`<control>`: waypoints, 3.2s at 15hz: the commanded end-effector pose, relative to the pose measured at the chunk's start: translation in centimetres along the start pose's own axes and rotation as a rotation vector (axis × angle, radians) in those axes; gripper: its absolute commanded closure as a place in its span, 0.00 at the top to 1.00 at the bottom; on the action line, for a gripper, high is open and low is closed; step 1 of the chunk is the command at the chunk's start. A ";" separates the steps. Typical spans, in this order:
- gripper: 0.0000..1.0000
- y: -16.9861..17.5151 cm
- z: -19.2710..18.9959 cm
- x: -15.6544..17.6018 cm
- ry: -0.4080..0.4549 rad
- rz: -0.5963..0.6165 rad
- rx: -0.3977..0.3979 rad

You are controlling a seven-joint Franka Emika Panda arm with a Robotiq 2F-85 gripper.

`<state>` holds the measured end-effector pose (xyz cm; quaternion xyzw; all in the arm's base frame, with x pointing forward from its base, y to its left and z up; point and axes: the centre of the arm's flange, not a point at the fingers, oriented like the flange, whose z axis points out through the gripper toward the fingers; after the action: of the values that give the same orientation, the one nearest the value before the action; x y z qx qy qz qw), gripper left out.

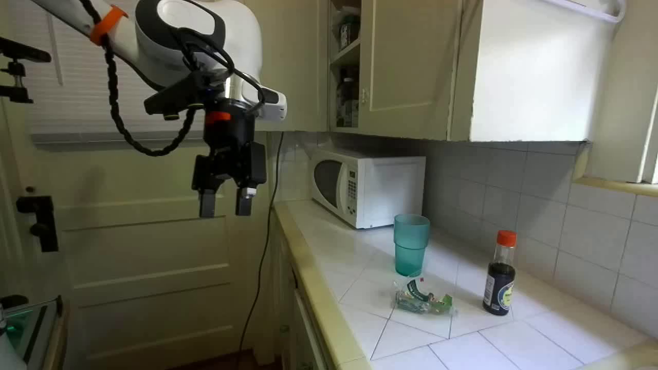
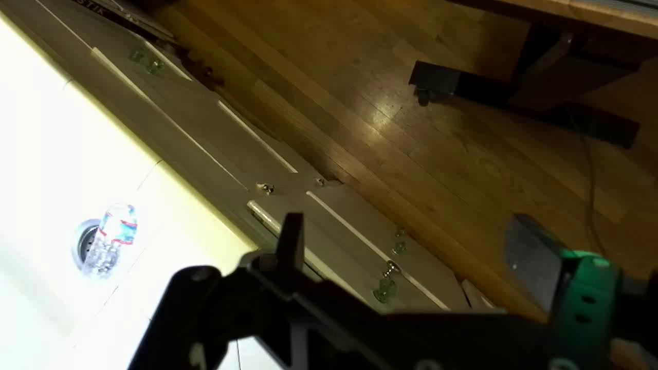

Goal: Put the blue cup in the open upper cabinet then close the cabinet.

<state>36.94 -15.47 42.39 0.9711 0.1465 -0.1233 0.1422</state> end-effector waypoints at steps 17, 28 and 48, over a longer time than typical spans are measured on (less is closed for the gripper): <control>1.00 0.0 0.0 0.0 0.000 0.000 0.000; 1.00 -6.0 -4.0 5.7 0.177 0.073 -0.039; 1.00 -7.5 -9.4 12.9 0.426 0.159 -0.170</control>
<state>44.39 -0.96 45.75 0.9642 0.1284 0.0761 0.2192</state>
